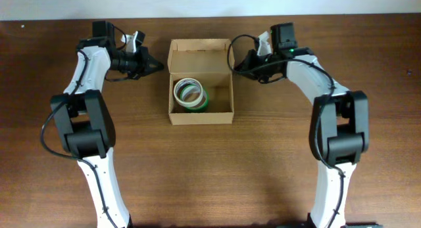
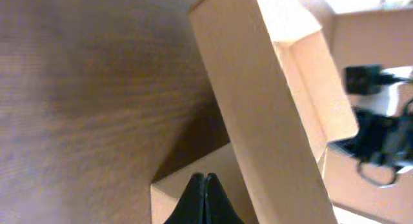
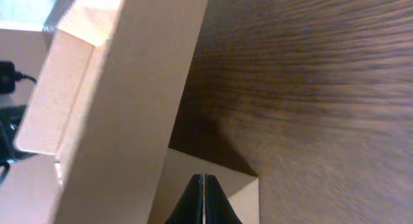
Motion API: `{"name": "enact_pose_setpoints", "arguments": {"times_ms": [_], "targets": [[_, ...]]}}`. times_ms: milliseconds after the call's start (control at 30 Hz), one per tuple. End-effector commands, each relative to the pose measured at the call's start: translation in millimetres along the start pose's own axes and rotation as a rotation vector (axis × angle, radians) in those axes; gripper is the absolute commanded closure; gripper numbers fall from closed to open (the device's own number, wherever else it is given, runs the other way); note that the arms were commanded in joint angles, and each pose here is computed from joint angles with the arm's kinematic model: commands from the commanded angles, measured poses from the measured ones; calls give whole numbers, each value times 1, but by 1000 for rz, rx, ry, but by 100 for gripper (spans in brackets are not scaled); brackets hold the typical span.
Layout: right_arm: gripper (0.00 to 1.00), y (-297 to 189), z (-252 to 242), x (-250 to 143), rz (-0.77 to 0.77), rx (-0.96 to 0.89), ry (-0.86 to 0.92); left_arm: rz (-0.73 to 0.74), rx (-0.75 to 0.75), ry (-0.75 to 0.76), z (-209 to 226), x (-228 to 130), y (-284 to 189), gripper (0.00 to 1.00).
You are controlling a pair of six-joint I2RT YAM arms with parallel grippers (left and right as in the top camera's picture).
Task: Pack container
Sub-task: 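Move both grippers to the box's raised lid flaps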
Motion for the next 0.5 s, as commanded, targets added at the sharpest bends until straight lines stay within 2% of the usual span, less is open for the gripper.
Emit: {"name": "enact_pose_setpoints", "arguments": {"times_ms": [0, 167, 467], "targets": [[96, 19, -2, -5, 25, 25, -12, 37, -102, -101, 10, 6, 17, 98], [96, 28, -2, 0, -2, 61, -48, 36, -198, -131, 10, 17, 28, 98], [96, 29, 6, 15, -78, 140, -94, 27, -274, -172, 4, 31, 51, 98]]}}
Point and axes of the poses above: each gripper's point midway between its finger pads, its own y axis out along the fingers, its own z axis along the line the jaws close on, x = y × z, the point moved 8 cm from there along -y, back along the fingers, and after that the axes turned 12 degrees about -y, right-handed, at the moved point
